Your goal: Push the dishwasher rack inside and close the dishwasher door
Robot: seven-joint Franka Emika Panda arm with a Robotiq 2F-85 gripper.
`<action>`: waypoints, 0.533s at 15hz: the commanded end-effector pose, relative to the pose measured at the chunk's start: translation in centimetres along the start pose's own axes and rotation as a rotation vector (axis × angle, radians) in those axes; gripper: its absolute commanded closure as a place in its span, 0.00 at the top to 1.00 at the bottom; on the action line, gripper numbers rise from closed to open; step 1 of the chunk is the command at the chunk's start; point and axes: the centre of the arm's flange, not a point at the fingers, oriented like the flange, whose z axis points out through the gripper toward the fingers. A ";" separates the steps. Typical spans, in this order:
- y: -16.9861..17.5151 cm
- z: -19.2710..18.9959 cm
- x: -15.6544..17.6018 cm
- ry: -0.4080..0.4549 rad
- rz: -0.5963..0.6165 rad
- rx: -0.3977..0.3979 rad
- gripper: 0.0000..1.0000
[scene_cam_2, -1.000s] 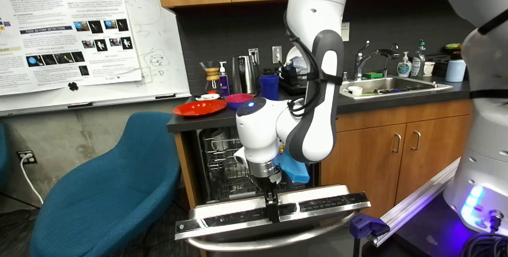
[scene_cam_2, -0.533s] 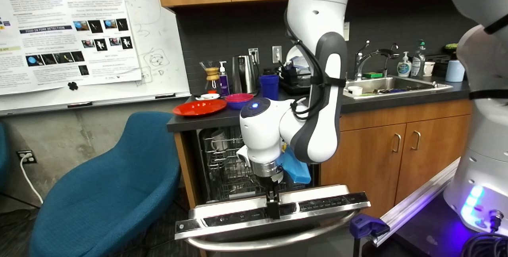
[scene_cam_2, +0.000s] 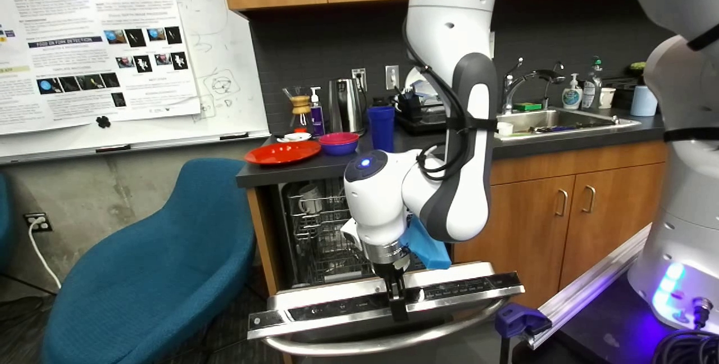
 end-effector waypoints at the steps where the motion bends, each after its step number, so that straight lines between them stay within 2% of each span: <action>1: -0.8 0.4 -0.2 0.018 -0.033 -0.050 1.00; 8: -1.7 0.8 0.3 0.010 -0.062 -0.074 1.00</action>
